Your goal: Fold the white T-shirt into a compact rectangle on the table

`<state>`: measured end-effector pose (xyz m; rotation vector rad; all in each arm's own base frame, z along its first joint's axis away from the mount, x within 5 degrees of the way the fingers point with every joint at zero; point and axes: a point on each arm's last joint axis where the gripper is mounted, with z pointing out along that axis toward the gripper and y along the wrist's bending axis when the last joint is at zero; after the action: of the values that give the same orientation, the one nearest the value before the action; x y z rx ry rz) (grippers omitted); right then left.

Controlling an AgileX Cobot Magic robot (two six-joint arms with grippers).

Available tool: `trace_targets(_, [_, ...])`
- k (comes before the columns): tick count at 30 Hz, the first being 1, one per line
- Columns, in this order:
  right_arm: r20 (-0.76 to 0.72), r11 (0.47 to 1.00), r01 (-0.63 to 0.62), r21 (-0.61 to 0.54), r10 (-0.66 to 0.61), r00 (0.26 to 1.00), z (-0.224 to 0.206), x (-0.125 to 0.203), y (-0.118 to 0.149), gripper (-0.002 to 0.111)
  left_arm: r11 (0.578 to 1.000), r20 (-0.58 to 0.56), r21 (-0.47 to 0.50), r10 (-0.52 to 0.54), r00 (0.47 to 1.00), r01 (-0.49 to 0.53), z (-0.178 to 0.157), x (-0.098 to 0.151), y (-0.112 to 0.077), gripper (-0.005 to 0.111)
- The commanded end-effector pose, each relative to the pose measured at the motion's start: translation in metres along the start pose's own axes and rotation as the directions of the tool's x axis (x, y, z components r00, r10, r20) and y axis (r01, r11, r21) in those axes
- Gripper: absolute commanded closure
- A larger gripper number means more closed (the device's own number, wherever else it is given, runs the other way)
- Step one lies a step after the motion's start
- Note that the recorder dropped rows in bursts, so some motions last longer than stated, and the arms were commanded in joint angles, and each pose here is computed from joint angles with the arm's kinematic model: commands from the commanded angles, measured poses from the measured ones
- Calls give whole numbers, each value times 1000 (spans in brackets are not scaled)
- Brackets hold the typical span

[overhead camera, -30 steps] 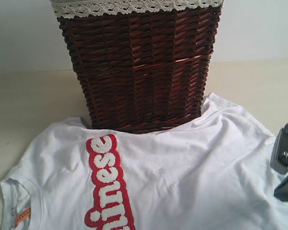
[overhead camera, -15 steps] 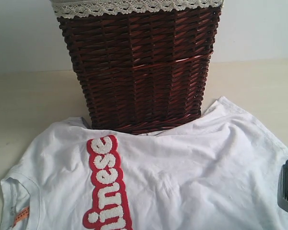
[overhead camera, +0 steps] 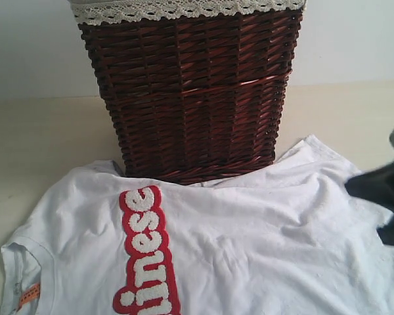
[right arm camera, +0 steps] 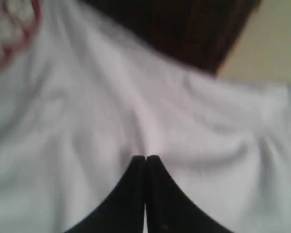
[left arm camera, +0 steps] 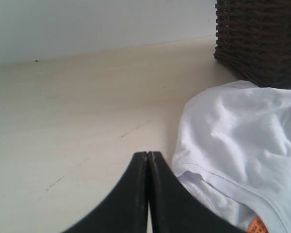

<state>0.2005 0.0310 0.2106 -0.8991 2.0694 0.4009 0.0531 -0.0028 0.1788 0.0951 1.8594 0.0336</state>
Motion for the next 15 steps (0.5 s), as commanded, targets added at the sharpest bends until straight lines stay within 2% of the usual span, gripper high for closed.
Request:
trace_targets(1, [349,961,-140,-237,218,911,20,-31,-3,108,1000,18,3,-3,1000,3,-1,-2,0,107])
trace_targets(4, [269,927,-160,-338,258,928,53,-28,-1,104,1000,18,3,-3,1000,3,-1,-2,0,107])
trace_targets(7, [160,920,-183,-347,250,955,88,-24,-1,98,1000,18,3,-3,1000,3,-1,-2,0,107])
trace_targets(10, [152,913,-138,-384,210,966,124,-40,-8,98,1000,18,3,-3,1000,3,-1,-2,0,107])
trace_targets(13, [149,922,-131,-363,196,969,149,-58,-18,98,1000,18,3,-3,1000,3,-1,-2,0,107])
trace_targets(15, [124,931,-185,-315,233,964,168,-72,-29,98,1000,18,3,-3,1000,3,-1,-2,0,107])
